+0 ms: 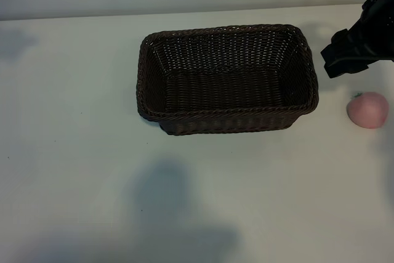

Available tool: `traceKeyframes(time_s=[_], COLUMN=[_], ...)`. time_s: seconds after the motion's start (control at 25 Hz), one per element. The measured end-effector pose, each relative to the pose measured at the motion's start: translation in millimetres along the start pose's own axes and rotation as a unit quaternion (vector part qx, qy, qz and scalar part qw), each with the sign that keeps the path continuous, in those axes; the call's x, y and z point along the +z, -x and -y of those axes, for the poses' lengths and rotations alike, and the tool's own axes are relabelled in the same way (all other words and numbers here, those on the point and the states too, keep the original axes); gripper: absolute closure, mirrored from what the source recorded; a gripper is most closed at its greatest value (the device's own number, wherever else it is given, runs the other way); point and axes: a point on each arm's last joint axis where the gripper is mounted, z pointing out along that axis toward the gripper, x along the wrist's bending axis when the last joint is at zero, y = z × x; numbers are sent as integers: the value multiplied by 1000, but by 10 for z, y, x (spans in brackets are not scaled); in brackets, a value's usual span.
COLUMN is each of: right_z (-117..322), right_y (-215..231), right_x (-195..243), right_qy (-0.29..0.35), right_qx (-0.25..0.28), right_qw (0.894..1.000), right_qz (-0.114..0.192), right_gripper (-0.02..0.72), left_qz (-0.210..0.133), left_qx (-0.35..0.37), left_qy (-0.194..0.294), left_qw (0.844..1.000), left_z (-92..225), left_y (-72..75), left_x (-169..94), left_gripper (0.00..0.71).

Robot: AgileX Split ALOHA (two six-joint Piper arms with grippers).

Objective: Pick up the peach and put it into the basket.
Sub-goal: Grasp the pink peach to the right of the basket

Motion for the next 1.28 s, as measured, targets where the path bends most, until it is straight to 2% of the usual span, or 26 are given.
traceKeyframes(time_s=[0.16,0.24,0.4,0.56,0.64,0.72,0.92,1.28], right_z=[1,1,1,8,8,9,9,9], right_y=[0,-1,-3,-6,-7,-8,-8,-8], right_x=[0,0,0,0,0,0,0,0], right_qy=[-1,0,-1,-4,-5,-5,-5,-5], right_qx=[0,0,1,1,2,2,2,2], right_qw=[1000,1000,1000,1000,1000,1000,1000,1000], right_qz=[0,-1,-2,-4,-4,-4,-4,-4], right_gripper=[110,110,110,110,110,110,110,110], left_qz=[13,12,10,-9,-30,-33,-17,-9], left_qx=[19,26,74,103,105,106,102,80], left_qy=[58,83,141,174,174,183,184,173], left_qw=[998,996,987,979,979,977,978,982], left_z=[343,573,1067,1542,1724,1919,2376,3081], left_y=[170,239,414,424,371,350,329,248], left_x=[-523,-701,-931,-1093,-1076,-1077,-926,-536], left_gripper=[115,115,116,116,116,116,116,116])
